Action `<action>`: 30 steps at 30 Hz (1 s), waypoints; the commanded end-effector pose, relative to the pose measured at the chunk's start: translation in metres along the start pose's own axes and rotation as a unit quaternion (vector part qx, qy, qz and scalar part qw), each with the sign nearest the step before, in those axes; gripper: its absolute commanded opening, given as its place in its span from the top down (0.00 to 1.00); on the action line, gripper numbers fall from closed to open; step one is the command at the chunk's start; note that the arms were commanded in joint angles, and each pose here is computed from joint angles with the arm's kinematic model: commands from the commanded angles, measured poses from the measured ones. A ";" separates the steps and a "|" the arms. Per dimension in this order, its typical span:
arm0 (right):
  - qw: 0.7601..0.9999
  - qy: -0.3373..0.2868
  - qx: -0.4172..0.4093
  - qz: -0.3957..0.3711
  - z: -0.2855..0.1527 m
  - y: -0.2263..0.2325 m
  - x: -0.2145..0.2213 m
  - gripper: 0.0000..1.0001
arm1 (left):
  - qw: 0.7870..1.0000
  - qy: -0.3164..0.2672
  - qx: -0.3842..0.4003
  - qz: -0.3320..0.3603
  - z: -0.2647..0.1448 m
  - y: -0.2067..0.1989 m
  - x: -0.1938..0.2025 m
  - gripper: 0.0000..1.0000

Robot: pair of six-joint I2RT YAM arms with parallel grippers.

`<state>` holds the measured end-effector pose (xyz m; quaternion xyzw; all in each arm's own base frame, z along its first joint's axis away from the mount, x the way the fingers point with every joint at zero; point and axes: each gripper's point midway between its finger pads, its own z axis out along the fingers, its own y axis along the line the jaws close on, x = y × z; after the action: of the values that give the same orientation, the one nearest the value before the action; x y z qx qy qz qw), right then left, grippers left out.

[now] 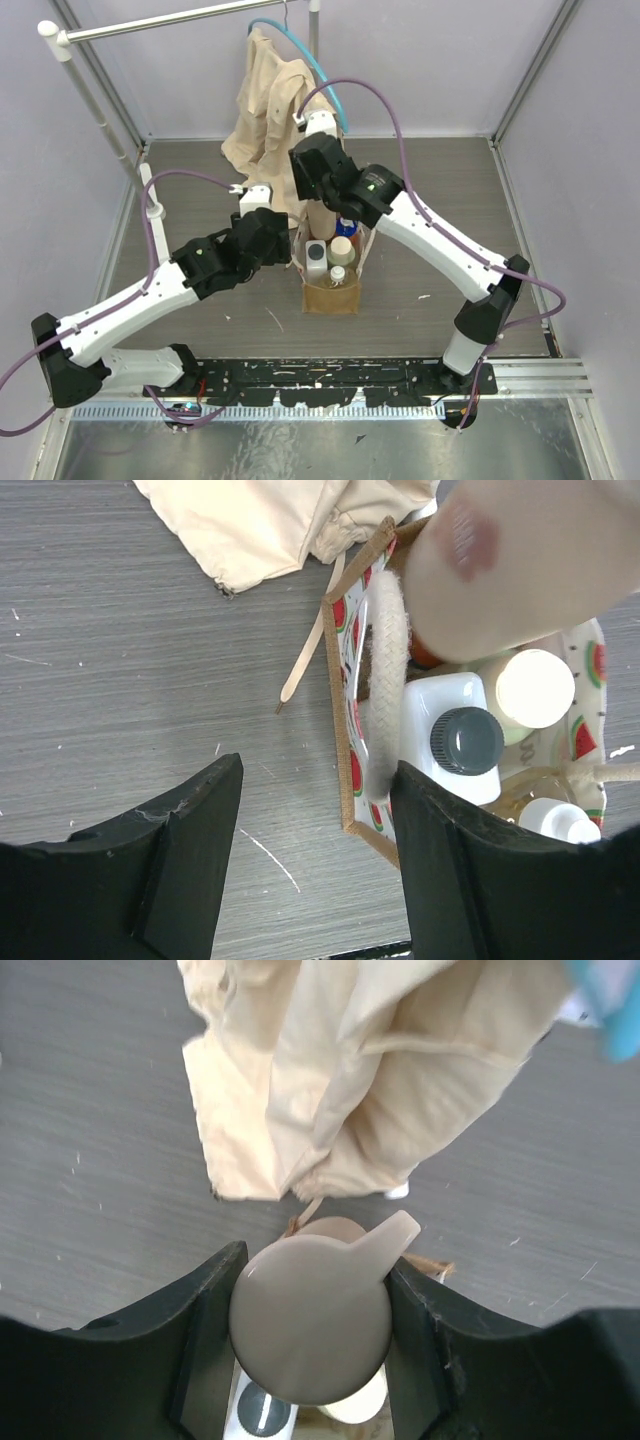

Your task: Take the personal care products out of the canvas bag

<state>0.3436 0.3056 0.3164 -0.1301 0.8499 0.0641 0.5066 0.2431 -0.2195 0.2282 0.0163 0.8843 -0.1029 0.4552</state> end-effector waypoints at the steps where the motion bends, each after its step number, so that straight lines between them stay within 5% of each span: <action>1: 0.984 -0.161 0.044 0.058 -0.077 -0.062 -0.114 0.73 | 0.999 -0.027 0.011 -0.032 -0.010 0.002 -0.013 0.32; 11: 0.975 -0.183 0.102 0.078 -0.092 -0.143 -0.134 0.73 | 0.998 -0.042 0.028 -0.028 -0.004 -0.003 -0.011 0.21; 20: 0.974 -0.141 0.149 0.101 -0.056 -0.200 -0.084 0.70 | 0.999 -0.033 0.014 0.020 0.025 -0.012 0.000 0.05; 22: 0.973 -0.126 0.167 0.099 -0.049 -0.209 -0.067 0.71 | 0.999 -0.030 0.006 0.025 0.029 -0.009 0.000 0.09; 28: 0.969 -0.105 0.184 0.128 -0.030 -0.235 -0.021 0.71 | 0.999 -0.039 -0.003 0.026 0.025 -0.001 -0.005 0.47; 30: 0.967 -0.112 0.185 0.139 -0.024 -0.243 -0.010 0.69 | 0.999 -0.046 -0.003 0.028 0.022 0.002 -0.007 0.53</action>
<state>0.3859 0.0843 0.2752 0.0259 0.8751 -0.0654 0.4788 0.2617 -0.2294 0.2097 0.0434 0.8762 -0.0879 0.4719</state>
